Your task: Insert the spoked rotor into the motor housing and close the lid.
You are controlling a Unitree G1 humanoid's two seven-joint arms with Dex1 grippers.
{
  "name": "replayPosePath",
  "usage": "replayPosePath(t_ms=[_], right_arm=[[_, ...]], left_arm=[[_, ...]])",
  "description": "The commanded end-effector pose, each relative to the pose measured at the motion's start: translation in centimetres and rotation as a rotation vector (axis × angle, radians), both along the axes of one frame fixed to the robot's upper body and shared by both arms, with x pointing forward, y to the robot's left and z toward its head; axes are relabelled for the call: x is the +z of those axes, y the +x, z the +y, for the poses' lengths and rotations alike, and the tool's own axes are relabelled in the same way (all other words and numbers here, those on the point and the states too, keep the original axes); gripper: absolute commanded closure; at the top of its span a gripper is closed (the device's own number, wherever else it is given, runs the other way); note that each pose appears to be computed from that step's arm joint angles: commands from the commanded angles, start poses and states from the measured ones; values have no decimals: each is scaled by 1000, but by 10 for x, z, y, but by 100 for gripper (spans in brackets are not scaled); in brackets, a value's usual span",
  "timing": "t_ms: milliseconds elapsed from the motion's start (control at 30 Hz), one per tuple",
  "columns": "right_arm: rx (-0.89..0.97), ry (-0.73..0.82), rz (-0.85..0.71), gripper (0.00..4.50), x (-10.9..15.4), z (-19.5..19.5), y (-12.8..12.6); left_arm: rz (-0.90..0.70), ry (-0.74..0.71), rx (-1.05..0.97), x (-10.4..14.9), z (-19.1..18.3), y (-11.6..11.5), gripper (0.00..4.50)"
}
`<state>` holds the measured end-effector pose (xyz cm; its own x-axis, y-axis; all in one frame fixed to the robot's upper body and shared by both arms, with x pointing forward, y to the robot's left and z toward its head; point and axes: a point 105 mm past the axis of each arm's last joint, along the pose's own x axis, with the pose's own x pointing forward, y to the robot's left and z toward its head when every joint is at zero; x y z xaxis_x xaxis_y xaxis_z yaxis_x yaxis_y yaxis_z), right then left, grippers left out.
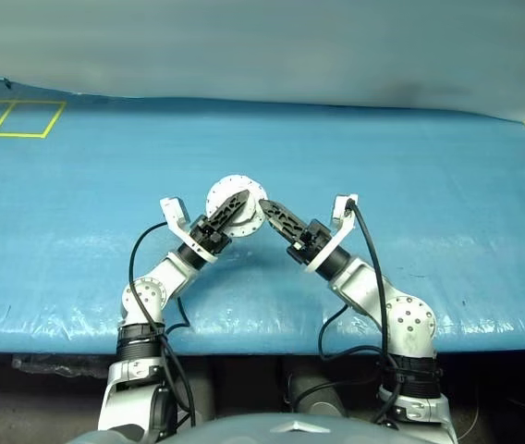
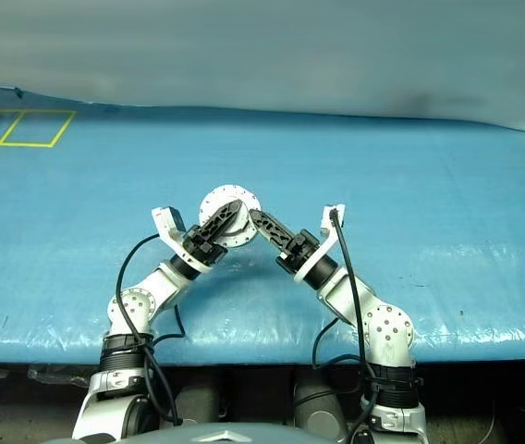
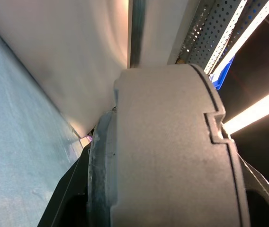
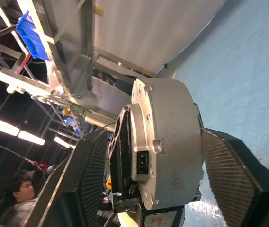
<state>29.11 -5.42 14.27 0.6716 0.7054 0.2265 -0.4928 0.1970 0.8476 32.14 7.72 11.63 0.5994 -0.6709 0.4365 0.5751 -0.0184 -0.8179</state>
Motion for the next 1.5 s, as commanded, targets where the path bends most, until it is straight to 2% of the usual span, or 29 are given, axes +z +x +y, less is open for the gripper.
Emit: replayPosePath(t_ms=[33,133,233,400,533,600,833,1100,1400,1500], right_arm=[[-42,-3,-84,109,17,-4,2],[-112,-85,-92,109,10,-10,9],[-155,-269,-134,109,-4,-15,13],[-105,-449,-248,109,-16,-16,3],[-50,-773,-412,109,-41,-17,-7],[-20,-855,-477,109,-49,-16,-12],[-2,-871,-567,109,-55,-14,-21],[-48,-860,-566,109,-54,-17,-19],[-63,-864,-586,109,-50,-14,-16],[-70,-867,-588,106,-49,-15,-15]], left_arm=[[-45,-12,29,11,3,1,186],[-36,8,74,8,8,4,186],[-30,70,185,4,19,14,186],[-31,80,370,12,49,31,186],[-6,135,532,16,74,50,186],[4,163,582,17,83,59,186],[-12,264,633,19,101,75,186],[94,342,764,3,131,93,186],[192,395,880,-14,150,97,186],[220,428,898,-21,155,96,104]])
